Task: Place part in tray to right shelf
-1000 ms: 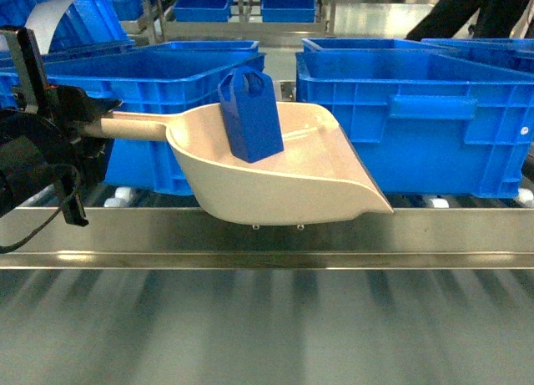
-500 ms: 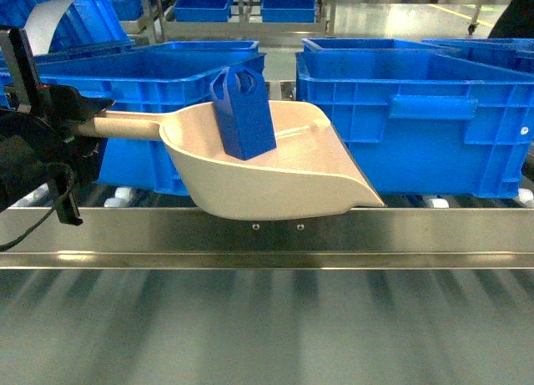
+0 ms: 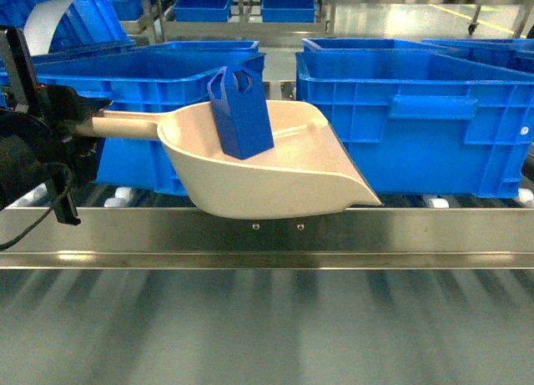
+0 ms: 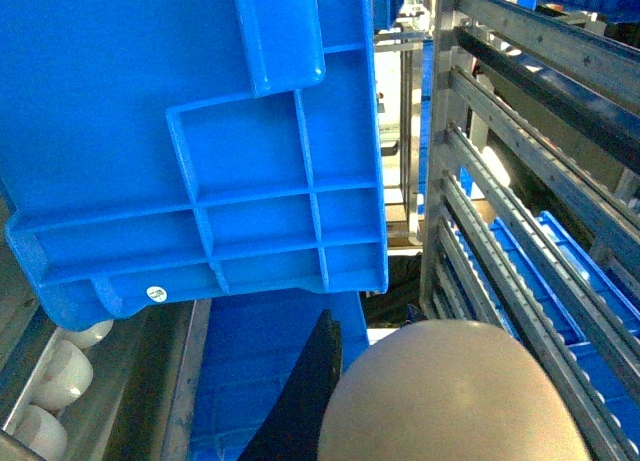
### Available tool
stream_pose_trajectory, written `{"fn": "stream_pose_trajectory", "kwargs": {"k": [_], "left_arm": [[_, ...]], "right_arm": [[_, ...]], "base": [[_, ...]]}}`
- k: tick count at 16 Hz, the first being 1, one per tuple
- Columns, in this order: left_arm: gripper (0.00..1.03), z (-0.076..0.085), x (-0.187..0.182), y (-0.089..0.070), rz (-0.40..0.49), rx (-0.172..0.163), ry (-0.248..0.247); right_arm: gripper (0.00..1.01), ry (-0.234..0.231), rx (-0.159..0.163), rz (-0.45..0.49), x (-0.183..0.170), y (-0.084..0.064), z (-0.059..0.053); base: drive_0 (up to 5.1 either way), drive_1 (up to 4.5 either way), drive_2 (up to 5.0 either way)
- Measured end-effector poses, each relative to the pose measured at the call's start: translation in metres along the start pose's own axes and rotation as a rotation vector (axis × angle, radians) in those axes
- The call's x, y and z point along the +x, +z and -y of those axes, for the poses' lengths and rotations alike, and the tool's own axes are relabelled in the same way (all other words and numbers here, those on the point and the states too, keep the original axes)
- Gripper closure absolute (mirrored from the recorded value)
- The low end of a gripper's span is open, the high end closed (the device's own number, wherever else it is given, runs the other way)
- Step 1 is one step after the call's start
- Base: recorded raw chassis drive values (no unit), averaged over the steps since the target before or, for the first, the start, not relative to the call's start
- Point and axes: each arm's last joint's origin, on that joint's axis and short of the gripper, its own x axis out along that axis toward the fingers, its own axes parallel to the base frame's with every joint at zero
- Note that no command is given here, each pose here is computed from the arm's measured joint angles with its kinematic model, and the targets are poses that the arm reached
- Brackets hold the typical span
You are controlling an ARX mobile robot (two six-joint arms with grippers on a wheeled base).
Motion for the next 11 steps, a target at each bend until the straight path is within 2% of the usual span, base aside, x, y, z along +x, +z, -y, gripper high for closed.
{"fn": "stream_pose_trajectory", "kwargs": {"k": [11], "left_arm": [[0.89, 0.0, 0.0, 0.0, 0.0, 0.0, 0.0]], "right_arm": [[0.03, 0.0, 0.0, 0.0, 0.0, 0.0, 0.0]], "base": [[0.0, 0.0, 0.0]]}}
